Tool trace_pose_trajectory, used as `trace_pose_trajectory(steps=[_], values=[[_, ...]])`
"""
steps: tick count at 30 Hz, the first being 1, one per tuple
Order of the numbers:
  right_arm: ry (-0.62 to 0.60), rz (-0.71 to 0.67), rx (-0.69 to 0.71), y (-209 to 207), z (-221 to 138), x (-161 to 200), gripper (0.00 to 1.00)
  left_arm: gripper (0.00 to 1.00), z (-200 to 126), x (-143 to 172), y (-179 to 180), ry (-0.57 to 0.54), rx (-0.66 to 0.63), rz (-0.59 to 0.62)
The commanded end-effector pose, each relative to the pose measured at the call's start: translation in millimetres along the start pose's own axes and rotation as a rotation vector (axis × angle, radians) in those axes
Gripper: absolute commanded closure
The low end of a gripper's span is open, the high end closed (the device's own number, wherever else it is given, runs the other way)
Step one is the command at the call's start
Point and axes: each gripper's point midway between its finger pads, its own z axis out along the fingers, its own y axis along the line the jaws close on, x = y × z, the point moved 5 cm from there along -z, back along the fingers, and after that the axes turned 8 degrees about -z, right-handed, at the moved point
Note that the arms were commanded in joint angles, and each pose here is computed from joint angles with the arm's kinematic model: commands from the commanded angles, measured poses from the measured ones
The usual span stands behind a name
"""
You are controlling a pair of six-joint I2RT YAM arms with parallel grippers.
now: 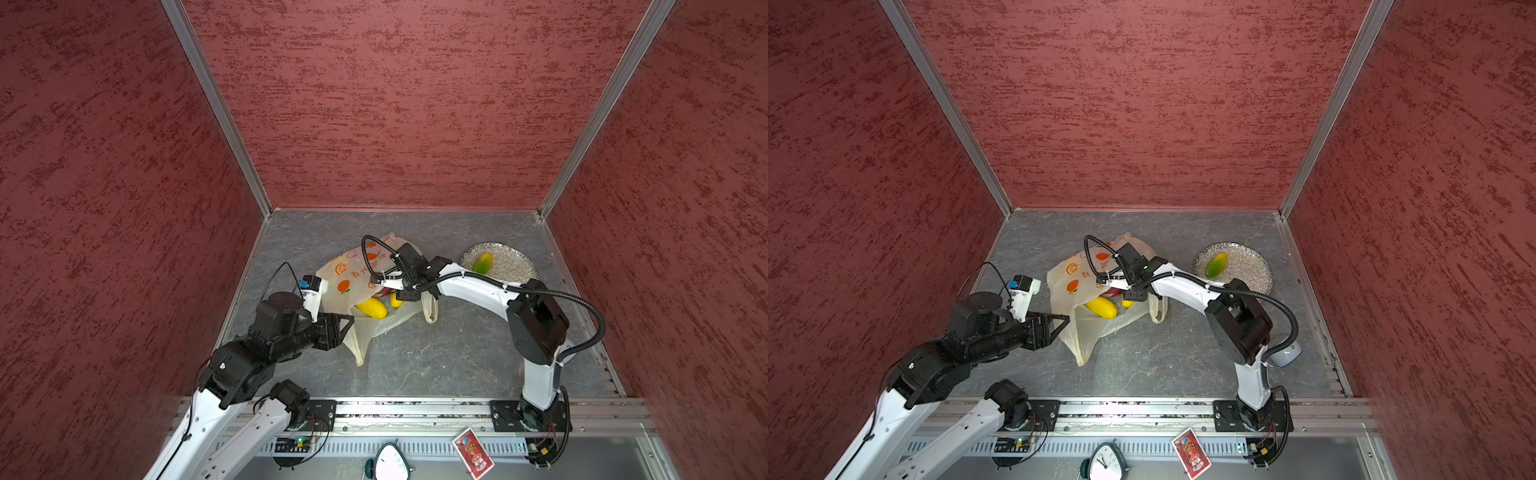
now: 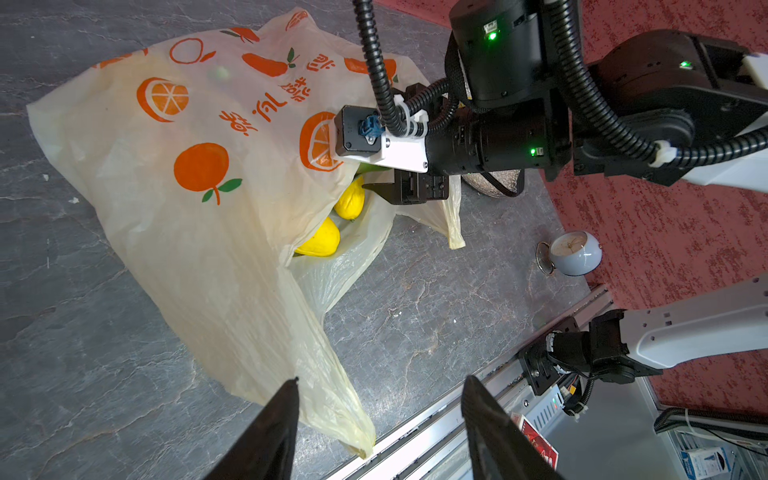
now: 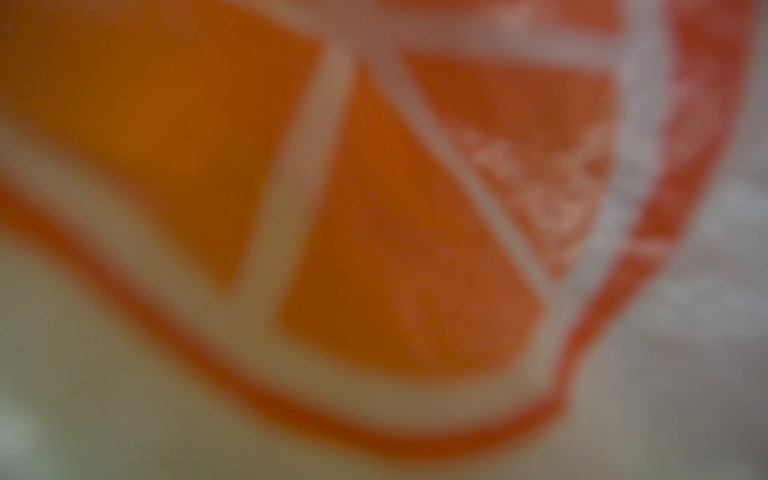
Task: Take fruits out of the plastic bag
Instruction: Take out the fake fruit from the plastic bag.
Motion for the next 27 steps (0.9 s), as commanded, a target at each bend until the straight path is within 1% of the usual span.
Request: trace_pose_trajectory(steps=[1, 4, 5, 7, 8, 11, 13, 14, 18, 23, 25, 27], values=[[-0.003, 0.020, 0.030, -12, 0, -4, 0.38, 0.38, 3, -1, 0, 0.000, 0.009, 0.002], [-0.016, 0.030, 0.037, -15, -2, -7, 0.46, 0.38, 3, -1, 0, 0.003, 0.008, 0.001], [-0.022, 0.034, 0.038, -15, -4, -8, 0.51, 0.38, 3, -1, 0, 0.004, 0.008, 0.002], [-0.041, 0.045, 0.045, -17, -10, -10, 0.62, 0.38, 3, -1, -1, 0.005, 0.013, 0.004], [-0.054, 0.054, 0.048, -18, -14, -11, 0.70, 0.38, 3, -1, -1, 0.004, 0.012, 0.003], [-0.097, 0.076, 0.074, -21, -30, -16, 0.89, 0.38, 4, -1, 0, 0.003, 0.010, 0.000], [-0.126, 0.088, 0.096, -22, -45, -20, 0.97, 0.38, 4, -1, 0, 0.006, 0.011, 0.000], [-0.140, 0.094, 0.106, -21, -52, -21, 1.00, 0.38, 4, -1, 0, 0.006, 0.010, -0.001], [-0.191, 0.120, 0.120, -11, -79, -24, 1.00, 0.38, 5, -2, 1, 0.007, 0.005, -0.004], [-0.246, 0.178, 0.098, 15, -114, -17, 1.00, 0.39, 6, -2, 2, 0.010, 0.000, -0.011], [-0.290, 0.262, 0.082, 27, -132, -12, 1.00, 0.39, 6, -3, 2, 0.007, 0.000, -0.011], [-0.360, 0.354, 0.066, 39, -154, -5, 1.00, 0.39, 6, -3, 2, 0.004, -0.001, -0.012]])
